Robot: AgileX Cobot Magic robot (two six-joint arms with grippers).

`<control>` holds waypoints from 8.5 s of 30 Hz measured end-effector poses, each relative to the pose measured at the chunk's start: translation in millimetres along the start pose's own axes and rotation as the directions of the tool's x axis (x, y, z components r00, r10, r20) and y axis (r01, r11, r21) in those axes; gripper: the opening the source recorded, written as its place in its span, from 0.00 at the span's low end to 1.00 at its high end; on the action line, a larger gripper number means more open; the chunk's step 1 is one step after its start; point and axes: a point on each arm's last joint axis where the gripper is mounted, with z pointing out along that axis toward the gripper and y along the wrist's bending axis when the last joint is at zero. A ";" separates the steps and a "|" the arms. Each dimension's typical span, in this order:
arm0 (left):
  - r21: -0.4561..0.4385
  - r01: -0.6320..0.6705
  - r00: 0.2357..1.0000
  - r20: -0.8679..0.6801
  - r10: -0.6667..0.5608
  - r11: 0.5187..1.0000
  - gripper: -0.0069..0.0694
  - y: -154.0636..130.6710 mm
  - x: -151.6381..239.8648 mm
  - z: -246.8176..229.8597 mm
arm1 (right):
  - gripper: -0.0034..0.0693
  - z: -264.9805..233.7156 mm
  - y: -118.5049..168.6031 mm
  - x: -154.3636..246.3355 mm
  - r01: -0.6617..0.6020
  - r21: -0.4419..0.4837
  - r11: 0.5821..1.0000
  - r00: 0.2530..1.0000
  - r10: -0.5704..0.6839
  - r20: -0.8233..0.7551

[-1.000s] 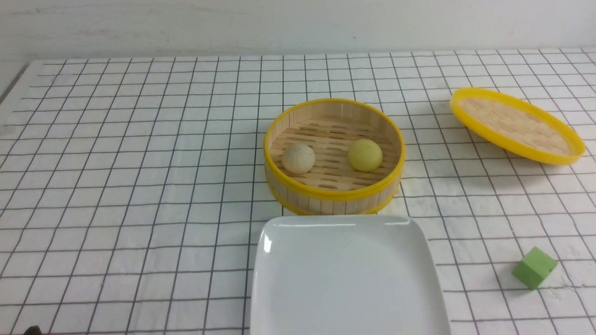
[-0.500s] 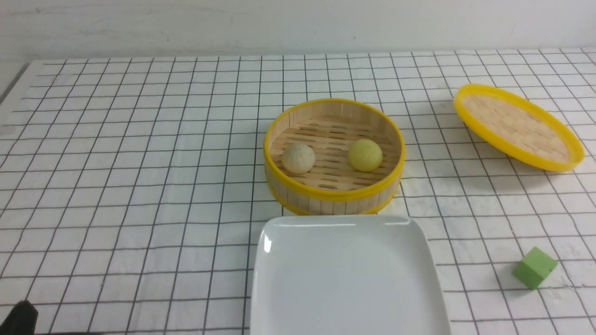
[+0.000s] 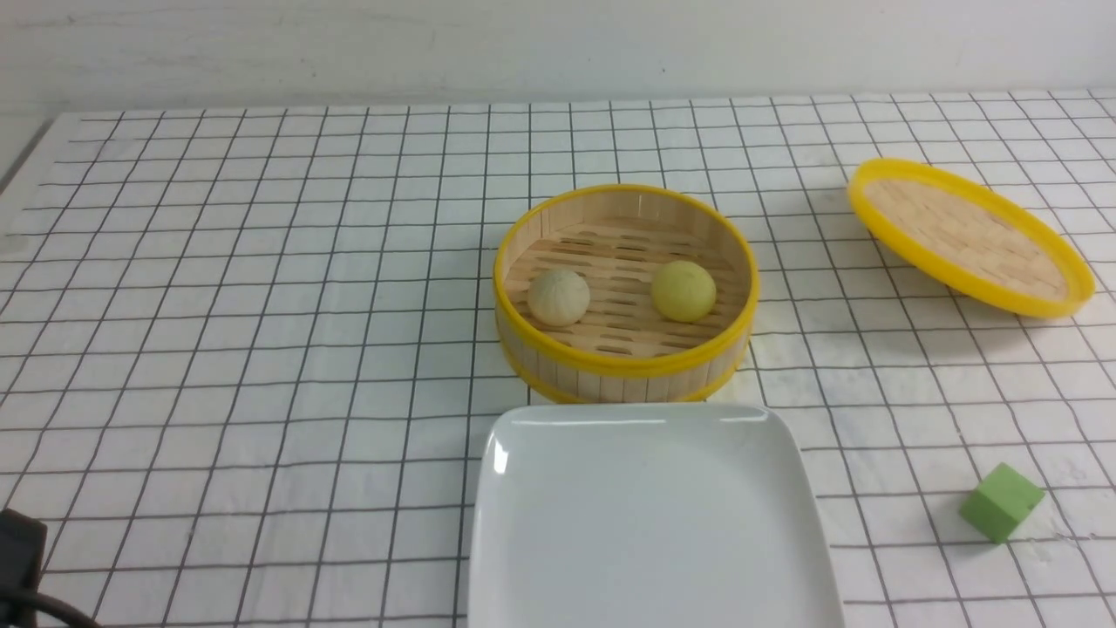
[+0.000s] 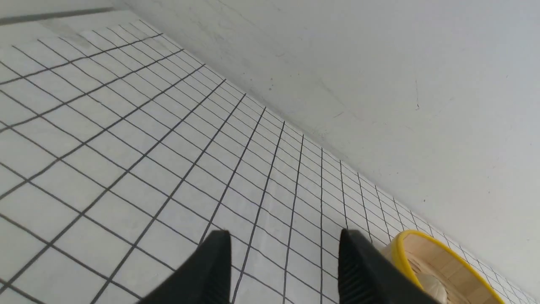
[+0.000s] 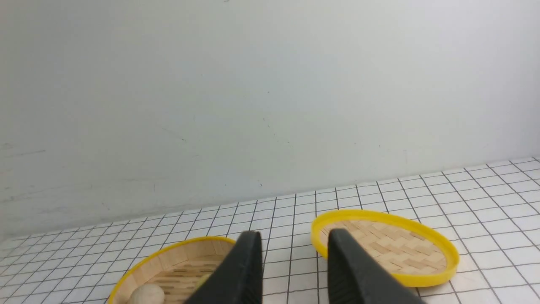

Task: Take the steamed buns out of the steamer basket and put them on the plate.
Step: Use the right arm to grab the steamed stuffed bun that is closest to it, then use the right arm to put the steamed stuffed bun into the plate, then use the left arm to grab the steamed stuffed bun that is closest to it

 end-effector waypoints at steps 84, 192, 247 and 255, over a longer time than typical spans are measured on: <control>0.474 -0.290 0.752 -0.425 0.505 0.831 0.58 -92.0 -51.0 72.8 | 0.32 482.6 76.8 186.6 0.074 -0.700 0.710 0.120 -0.703 -0.701; 0.648 -0.122 0.723 -0.461 0.515 0.752 0.58 -100.4 -35.1 149.5 | 0.74 132.1 55.5 -122.6 0.241 -0.420 0.875 0.744 -0.444 -0.499; 0.764 -0.466 0.249 -0.371 0.895 0.447 0.37 -193.5 121.5 338.8 | 0.74 133.0 33.0 -62.4 0.343 -0.400 0.850 0.515 -0.526 -0.677; 0.804 -0.440 0.171 -0.362 0.916 0.400 0.09 -190.0 124.5 333.7 | 0.69 133.6 31.8 -62.9 0.357 -0.394 0.847 0.513 -0.530 -0.675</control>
